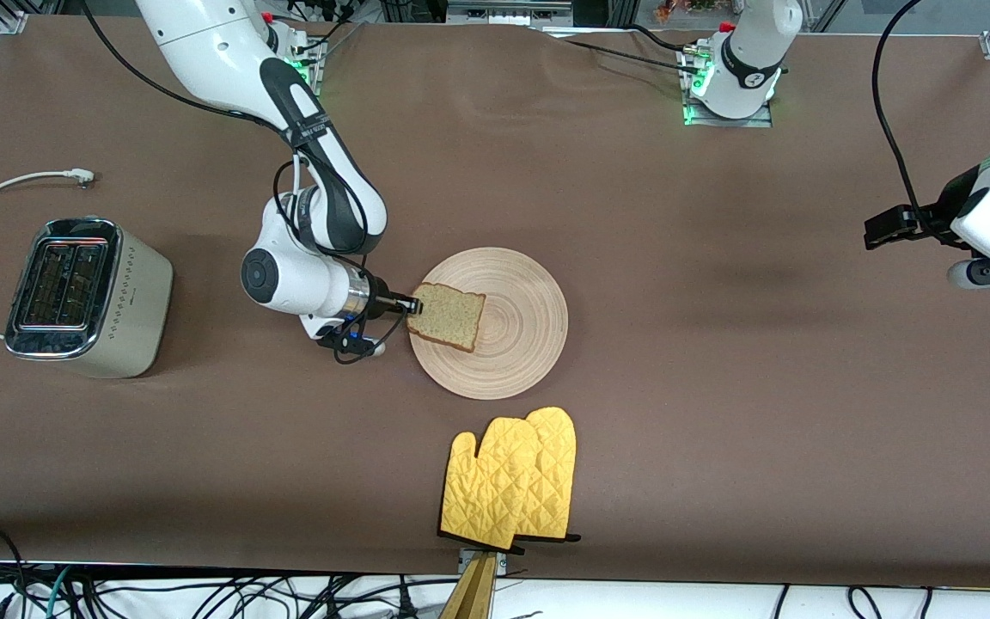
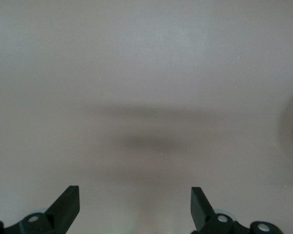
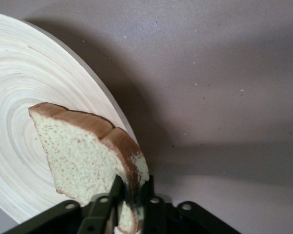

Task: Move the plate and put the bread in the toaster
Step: 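Move the right gripper to the bread slice on the plate, then close the right gripper on the bread slice edge, then lift the bread with the right gripper over the toaster slot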

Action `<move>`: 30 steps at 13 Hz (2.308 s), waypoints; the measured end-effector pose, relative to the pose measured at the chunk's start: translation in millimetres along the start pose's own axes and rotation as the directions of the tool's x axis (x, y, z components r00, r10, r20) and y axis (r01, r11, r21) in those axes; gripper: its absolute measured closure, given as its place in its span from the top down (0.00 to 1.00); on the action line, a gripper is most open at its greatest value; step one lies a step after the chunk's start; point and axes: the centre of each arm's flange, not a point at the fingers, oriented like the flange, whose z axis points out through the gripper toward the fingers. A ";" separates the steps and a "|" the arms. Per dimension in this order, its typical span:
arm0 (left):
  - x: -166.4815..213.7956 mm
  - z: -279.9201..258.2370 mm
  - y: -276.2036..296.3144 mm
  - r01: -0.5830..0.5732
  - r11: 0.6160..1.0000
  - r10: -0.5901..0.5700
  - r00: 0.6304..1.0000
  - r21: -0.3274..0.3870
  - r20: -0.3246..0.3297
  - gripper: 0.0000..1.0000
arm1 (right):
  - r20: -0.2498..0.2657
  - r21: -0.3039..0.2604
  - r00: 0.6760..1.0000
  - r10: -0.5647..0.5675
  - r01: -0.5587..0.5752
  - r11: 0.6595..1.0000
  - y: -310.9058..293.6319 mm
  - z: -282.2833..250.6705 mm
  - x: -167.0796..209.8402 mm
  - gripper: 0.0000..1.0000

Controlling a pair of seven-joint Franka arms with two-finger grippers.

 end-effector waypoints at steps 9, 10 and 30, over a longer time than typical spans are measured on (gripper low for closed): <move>0.0 0.1 0.0 0.000 1.000 0.000 1.000 0.000 0.000 1.00 | 0.005 -0.110 0.993 -0.114 0.114 0.987 -3.3 -7.5 -2.1 0.07; 0.0 0.1 0.0 0.000 1.000 0.000 1.000 0.000 0.000 1.00 | 0.015 -0.127 0.991 -0.131 0.132 0.983 -5.0 -9.6 -2.3 0.07; 0.3 0.6 -0.1 0.000 1.000 0.000 1.000 0.000 0.001 1.00 | 0.120 -0.427 0.985 -0.128 0.168 0.889 23.8 -190.3 20.8 0.07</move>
